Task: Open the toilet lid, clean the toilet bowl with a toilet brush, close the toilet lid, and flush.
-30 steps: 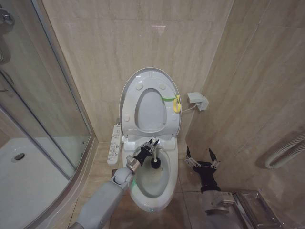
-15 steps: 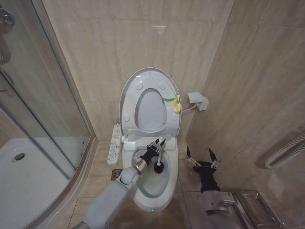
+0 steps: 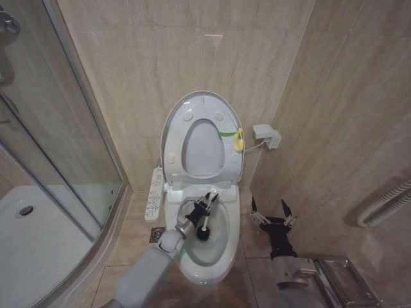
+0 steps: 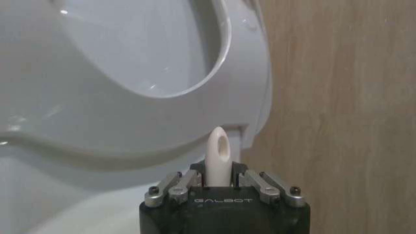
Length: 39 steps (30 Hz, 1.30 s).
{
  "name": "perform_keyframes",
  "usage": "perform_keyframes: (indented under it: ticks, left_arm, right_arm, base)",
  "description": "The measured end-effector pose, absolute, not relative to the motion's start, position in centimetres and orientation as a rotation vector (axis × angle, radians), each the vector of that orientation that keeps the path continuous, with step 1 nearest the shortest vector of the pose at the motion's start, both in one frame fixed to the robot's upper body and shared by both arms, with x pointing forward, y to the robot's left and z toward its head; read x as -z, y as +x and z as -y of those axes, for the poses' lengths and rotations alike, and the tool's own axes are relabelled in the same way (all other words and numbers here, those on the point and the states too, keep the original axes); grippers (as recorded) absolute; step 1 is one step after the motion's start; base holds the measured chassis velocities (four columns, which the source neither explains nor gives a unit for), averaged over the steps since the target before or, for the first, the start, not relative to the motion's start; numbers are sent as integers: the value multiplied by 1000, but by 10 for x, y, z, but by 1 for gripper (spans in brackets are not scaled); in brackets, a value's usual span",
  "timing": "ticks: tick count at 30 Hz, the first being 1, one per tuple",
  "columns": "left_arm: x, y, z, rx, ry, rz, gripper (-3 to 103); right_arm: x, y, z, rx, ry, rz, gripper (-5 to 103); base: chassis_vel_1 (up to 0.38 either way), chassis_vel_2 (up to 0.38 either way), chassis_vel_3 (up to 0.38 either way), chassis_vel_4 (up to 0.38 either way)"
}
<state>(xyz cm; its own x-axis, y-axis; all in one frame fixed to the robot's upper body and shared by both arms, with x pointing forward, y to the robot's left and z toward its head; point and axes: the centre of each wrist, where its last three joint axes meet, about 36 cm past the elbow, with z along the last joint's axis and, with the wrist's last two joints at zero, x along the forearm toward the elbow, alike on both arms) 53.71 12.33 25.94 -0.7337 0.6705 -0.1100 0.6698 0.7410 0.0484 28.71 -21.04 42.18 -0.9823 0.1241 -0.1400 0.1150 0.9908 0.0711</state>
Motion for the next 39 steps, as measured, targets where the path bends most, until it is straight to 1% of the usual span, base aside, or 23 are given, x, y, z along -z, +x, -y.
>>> perform_keyframes:
  ticks: [3,7,14,18,21,28,31,35,38,39]
  left_arm:
    - [-265,541,-126,-11,1076,-2810,26]
    - [-275,540,-117,9,1081,-2776,26]
    - [-294,525,-75,95,1118,-2714,26]
    - [-296,523,-61,122,1125,-2707,26]
    - [-293,527,-62,116,1120,-2716,26]
    - [-264,546,-94,50,1068,-2787,26]
    - [-264,547,-97,48,1060,-2789,26]
    - [-274,544,-87,68,1075,-2758,26]
    - [-291,533,-62,114,1109,-2711,26]
    - [-291,533,-62,114,1109,-2711,26]
  right_arm:
    - [-422,287,210,-94,181,-2990,100]
    - [-422,287,210,-94,180,-2990,100]
    - [-422,287,210,-94,181,-2990,100]
    - [-422,287,210,-94,181,-2990,100]
    - [-422,287,210,-94,181,-2990,100]
    - [-422,287,210,-94,181,-2990,100]
    - [-422,287,210,-94,181,-2990,100]
    - [-422,287,210,-94,181,-2990,100]
    - [-422,287,210,-94,180,-2990,100]
    - [-422,287,210,-94,180,-2990,100]
  base:
    - [0,0,0,0]
    - [0,0,0,0]
    - [0,0,0,0]
    - [0,0,0,0]
    - [0,0,0,0]
    - [0,0,0,0]
    - [0,0,0,0]
    - [0,0,0,0]
    - [0,0,0,0]
    - [0,0,0,0]
